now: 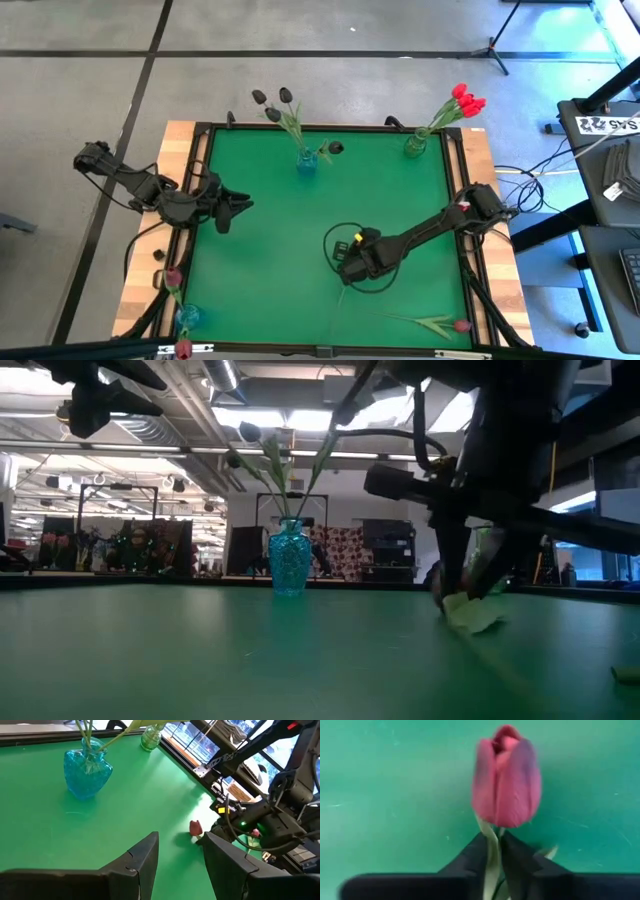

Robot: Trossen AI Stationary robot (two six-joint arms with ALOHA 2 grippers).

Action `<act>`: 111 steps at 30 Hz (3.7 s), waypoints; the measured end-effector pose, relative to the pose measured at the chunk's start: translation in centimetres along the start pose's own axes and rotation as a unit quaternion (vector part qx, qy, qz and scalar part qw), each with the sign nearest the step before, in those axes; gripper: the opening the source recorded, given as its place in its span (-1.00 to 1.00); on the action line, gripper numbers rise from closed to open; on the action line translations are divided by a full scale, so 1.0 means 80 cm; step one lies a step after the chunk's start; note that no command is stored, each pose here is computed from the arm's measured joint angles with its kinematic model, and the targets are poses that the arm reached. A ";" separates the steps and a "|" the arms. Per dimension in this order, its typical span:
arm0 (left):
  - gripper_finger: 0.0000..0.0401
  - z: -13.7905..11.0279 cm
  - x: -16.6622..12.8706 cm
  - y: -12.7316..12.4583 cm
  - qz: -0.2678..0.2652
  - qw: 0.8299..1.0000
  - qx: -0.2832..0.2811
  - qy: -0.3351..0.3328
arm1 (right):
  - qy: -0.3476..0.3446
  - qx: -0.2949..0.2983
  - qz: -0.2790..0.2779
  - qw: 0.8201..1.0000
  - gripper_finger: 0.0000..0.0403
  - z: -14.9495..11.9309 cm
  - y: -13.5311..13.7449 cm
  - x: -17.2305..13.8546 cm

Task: Sort flowers into vase by color
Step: Adjust the pink tulip on the center table

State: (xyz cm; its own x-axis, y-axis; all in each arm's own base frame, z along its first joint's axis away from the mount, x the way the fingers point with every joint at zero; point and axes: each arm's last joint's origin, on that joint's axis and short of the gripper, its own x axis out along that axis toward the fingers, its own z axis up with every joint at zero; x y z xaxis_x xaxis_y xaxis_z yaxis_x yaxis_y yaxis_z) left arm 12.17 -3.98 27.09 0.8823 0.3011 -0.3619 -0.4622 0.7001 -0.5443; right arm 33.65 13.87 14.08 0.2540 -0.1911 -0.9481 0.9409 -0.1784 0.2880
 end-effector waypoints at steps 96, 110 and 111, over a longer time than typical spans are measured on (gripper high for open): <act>-0.26 -0.004 -0.001 0.001 -0.009 0.996 -0.078 0.034 | 0.343 -0.643 -0.162 0.665 -0.77 -0.106 -0.239 -0.073; -0.26 -0.005 -0.001 -0.001 -0.022 0.995 -0.078 0.051 | 0.014 -0.969 -0.085 0.232 -0.90 -0.077 -0.118 -0.127; -0.26 -0.005 -0.001 -0.001 -0.024 0.995 -0.078 0.055 | -0.010 -0.978 -0.085 0.191 -0.88 -0.072 -0.106 -0.122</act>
State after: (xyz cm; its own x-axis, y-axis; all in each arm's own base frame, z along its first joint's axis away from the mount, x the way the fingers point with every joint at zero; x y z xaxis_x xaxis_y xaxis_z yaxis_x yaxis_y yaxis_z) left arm 12.13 -4.31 26.86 0.8925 0.1904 -0.4088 -0.4354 0.5999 -0.6712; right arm 24.52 22.80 20.10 0.1998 -0.3497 -0.9153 -0.7758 0.5142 -0.3657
